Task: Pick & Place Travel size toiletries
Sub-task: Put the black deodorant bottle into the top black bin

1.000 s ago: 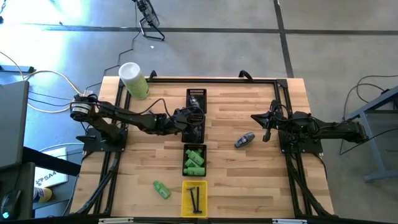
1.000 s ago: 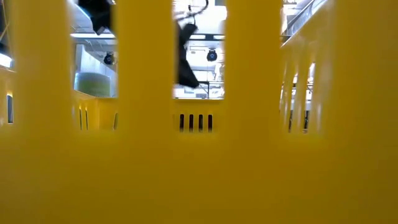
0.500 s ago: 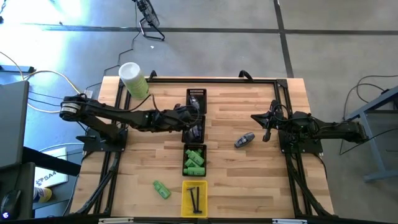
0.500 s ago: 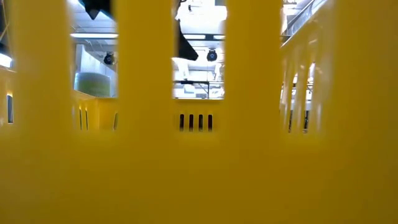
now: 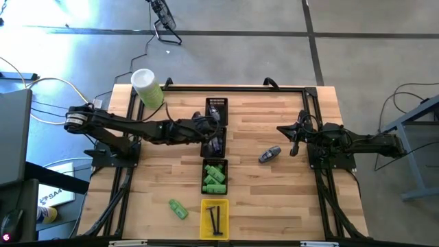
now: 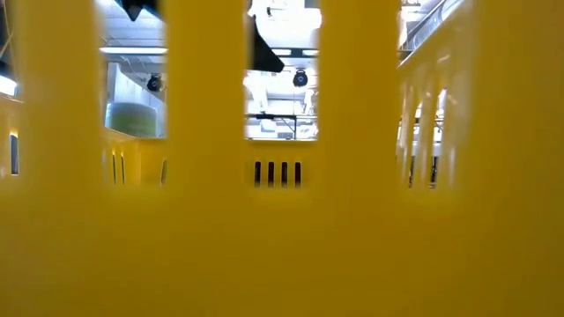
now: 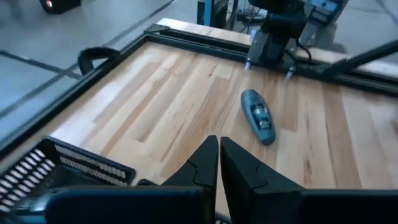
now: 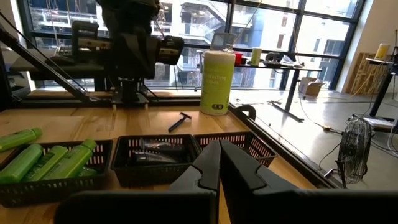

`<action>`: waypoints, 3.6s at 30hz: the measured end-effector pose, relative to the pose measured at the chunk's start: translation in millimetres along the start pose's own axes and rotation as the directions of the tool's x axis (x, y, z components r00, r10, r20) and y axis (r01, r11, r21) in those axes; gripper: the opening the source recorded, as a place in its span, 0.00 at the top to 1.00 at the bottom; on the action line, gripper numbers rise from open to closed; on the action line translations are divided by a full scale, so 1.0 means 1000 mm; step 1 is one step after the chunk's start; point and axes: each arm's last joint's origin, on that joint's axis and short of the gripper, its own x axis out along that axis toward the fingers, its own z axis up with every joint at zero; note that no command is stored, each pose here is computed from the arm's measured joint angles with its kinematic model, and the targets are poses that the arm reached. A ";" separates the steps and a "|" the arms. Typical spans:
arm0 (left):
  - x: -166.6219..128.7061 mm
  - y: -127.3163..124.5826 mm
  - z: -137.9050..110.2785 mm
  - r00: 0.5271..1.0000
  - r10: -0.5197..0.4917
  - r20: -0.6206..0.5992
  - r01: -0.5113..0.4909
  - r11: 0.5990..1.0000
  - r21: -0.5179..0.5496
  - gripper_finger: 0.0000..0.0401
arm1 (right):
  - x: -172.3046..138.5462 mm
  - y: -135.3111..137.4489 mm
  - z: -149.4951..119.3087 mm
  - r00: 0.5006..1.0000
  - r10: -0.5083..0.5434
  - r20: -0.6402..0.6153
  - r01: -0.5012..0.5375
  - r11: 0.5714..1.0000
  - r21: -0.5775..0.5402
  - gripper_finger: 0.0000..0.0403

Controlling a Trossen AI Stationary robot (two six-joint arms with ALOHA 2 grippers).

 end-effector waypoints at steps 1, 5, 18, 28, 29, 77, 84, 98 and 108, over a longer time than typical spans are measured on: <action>-0.002 0.000 0.001 1.000 0.000 0.000 0.000 1.000 0.021 0.96 | 0.000 0.000 0.000 1.000 0.000 0.000 0.000 1.000 0.000 0.99; -0.006 0.001 0.004 1.000 -0.004 0.017 0.003 0.999 0.048 0.96 | 0.000 0.000 0.000 1.000 0.000 -0.001 0.000 1.000 0.004 0.99; -0.024 0.003 0.009 0.995 -0.091 -0.037 0.096 0.979 0.179 0.96 | 0.000 0.000 -0.002 1.000 -0.002 -0.024 0.003 0.998 0.070 0.99; -0.023 0.006 -0.013 0.988 -0.152 -0.036 0.156 0.964 0.215 0.96 | 0.000 0.000 0.000 1.000 -0.003 -0.002 0.003 0.990 0.139 0.99; -0.022 0.007 -0.019 0.987 -0.157 -0.022 0.158 0.964 0.213 0.96 | 0.000 0.000 0.000 1.000 -0.003 0.002 0.003 0.990 0.140 0.99; -0.132 0.062 -0.109 0.946 -0.265 0.186 0.207 0.936 0.285 0.96 | 0.000 0.000 0.000 1.000 -0.004 0.001 0.003 0.977 0.215 0.99; -0.142 0.068 -0.119 0.943 -0.267 0.200 0.206 0.937 0.282 0.96 | 0.000 0.000 0.000 1.000 -0.004 0.001 0.003 0.977 0.215 0.99; -0.156 0.074 -0.127 0.939 -0.269 0.215 0.196 0.931 0.307 0.96 | 0.000 0.000 0.000 1.000 -0.003 0.001 0.003 0.976 0.216 0.99; -0.156 0.076 -0.139 0.927 -0.300 0.226 0.214 0.916 0.339 0.96 | 0.000 0.000 0.000 1.000 -0.003 0.001 0.002 0.976 0.216 0.99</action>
